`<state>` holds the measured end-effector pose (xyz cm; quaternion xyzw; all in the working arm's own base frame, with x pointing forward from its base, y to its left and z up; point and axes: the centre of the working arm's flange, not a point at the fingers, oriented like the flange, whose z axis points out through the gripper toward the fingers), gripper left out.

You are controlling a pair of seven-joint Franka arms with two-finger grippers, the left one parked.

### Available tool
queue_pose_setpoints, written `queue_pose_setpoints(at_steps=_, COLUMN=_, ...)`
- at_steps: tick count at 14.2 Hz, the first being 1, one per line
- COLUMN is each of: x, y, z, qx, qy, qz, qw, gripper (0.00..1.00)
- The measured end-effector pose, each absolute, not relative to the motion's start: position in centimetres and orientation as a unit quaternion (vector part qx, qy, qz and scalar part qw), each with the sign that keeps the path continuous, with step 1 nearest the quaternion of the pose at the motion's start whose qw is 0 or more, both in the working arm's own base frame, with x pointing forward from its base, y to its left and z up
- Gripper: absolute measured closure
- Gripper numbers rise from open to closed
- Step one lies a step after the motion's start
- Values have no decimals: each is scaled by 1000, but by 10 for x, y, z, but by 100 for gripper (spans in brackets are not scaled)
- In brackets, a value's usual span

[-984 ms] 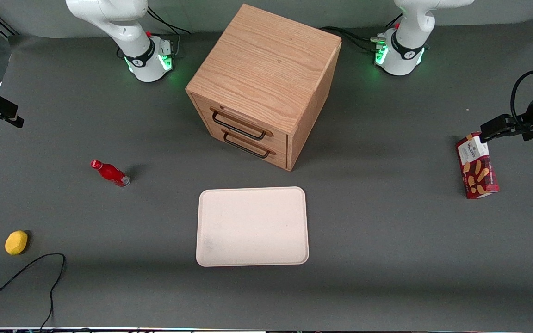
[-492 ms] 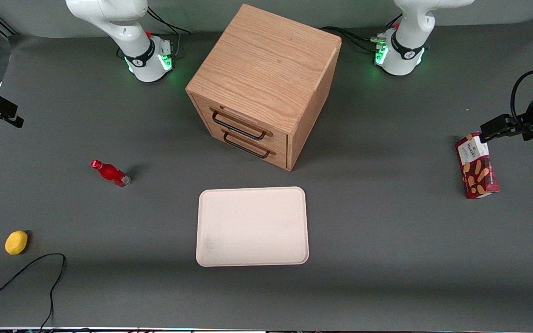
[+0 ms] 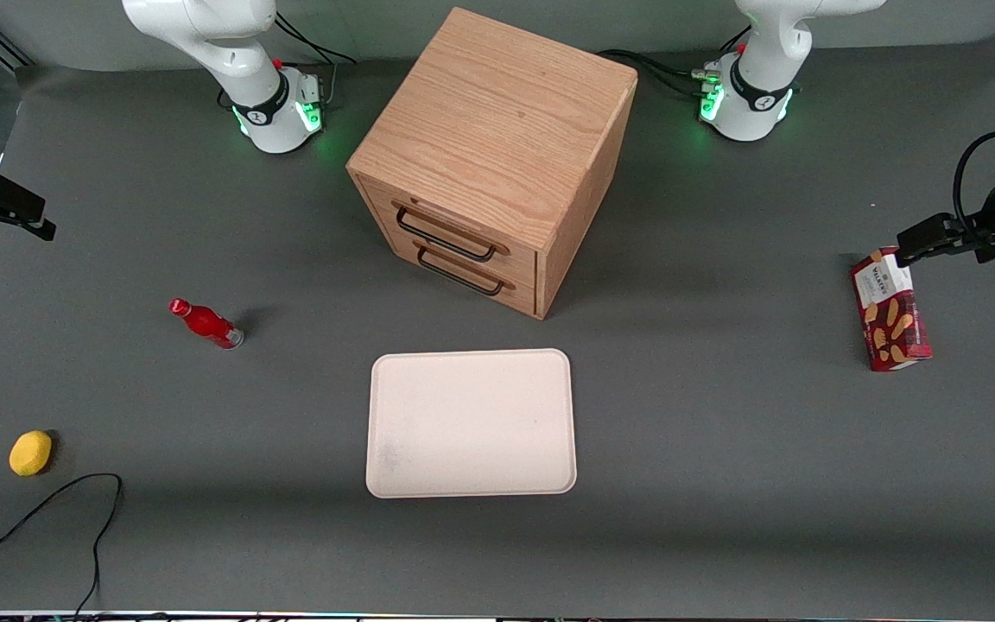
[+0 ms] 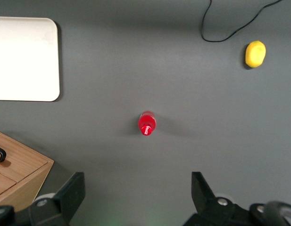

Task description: Open upper drawer

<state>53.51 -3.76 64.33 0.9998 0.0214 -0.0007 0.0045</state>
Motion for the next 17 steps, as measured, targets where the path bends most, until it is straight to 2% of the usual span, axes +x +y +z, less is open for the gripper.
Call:
queue_pose_setpoints(at_steps=5, x=562, y=22, z=621, qx=997, qy=75, qz=-14, qw=6, gripper=0)
queue_pose_setpoints(at_steps=10, x=593, y=129, z=587, qx=987, qy=160, qz=-18, qw=10, gripper=0)
queue_pose_setpoints(at_steps=13, x=586, y=214, z=578, qx=974, qy=226, qz=-5, qw=11, gripper=0)
queue_pose_setpoints(at_steps=17, x=553, y=300, z=571, qx=953, qy=304, qz=-4, qw=5, gripper=0)
